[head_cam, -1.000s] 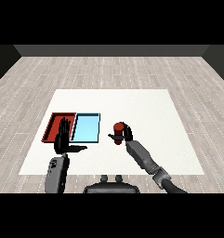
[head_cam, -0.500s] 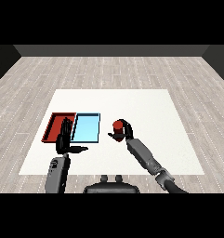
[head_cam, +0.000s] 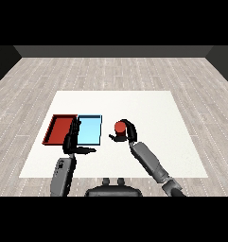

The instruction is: Pick the red can and put it in the red box

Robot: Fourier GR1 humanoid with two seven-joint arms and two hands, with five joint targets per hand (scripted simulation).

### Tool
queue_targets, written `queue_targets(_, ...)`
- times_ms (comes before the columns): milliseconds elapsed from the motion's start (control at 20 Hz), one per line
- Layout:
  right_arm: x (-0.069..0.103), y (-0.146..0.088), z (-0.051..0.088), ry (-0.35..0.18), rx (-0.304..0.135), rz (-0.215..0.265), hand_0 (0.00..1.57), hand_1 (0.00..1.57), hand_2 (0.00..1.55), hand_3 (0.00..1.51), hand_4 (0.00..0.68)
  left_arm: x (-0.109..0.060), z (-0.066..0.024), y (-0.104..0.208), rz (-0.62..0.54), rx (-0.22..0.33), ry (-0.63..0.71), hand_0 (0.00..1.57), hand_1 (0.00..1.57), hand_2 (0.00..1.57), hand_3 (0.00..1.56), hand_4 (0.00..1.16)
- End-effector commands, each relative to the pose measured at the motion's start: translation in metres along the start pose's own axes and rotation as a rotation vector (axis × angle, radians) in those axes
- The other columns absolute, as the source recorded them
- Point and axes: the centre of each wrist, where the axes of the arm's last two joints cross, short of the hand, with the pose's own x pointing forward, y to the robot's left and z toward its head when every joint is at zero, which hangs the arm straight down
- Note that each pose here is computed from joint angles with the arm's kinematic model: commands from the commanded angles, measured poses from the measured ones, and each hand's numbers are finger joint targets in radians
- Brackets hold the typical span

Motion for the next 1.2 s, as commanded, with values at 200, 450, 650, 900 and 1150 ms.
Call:
queue_targets(200, 0.033, 0.0, 0.001, -0.06, 0.001, -0.023, 1.45, 1.45, 1.43, 1.39, 0.653, -0.005, -0.0009, -0.035, 0.029, -0.052, 0.098, 0.0, 0.0, 0.0, 0.0, 0.0)
queue_targets(450, 0.036, 0.0, -0.003, -0.05, -0.01, -0.021, 1.45, 1.45, 1.43, 1.39, 0.653, 0.006, -0.0137, -0.069, 0.023, -0.074, 0.099, 0.0, 0.0, 0.0, 0.0, 0.0)
queue_targets(650, 0.03, 0.017, 0.011, -0.057, -0.026, -0.079, 1.45, 1.45, 1.43, 1.38, 0.65, -0.009, 0.0003, -0.065, 0.09, -0.104, 0.123, 0.0, 0.0, 0.0, 0.0, 0.0)
queue_targets(900, 0.041, 0.018, 0.007, -0.076, -0.018, -0.078, 1.46, 1.46, 1.44, 1.4, 0.664, -0.029, -0.0068, -0.097, 0.067, -0.116, 0.179, 0.0, 0.0, 0.0, 0.0, 0.0)
queue_targets(1150, 0.023, 0.033, -0.004, -0.066, 0.0, -0.054, 1.45, 1.45, 1.45, 1.39, 0.63, -0.037, -0.0118, -0.095, 0.082, -0.131, 0.191, 0.0, 0.0, 0.0, 0.0, 0.0)
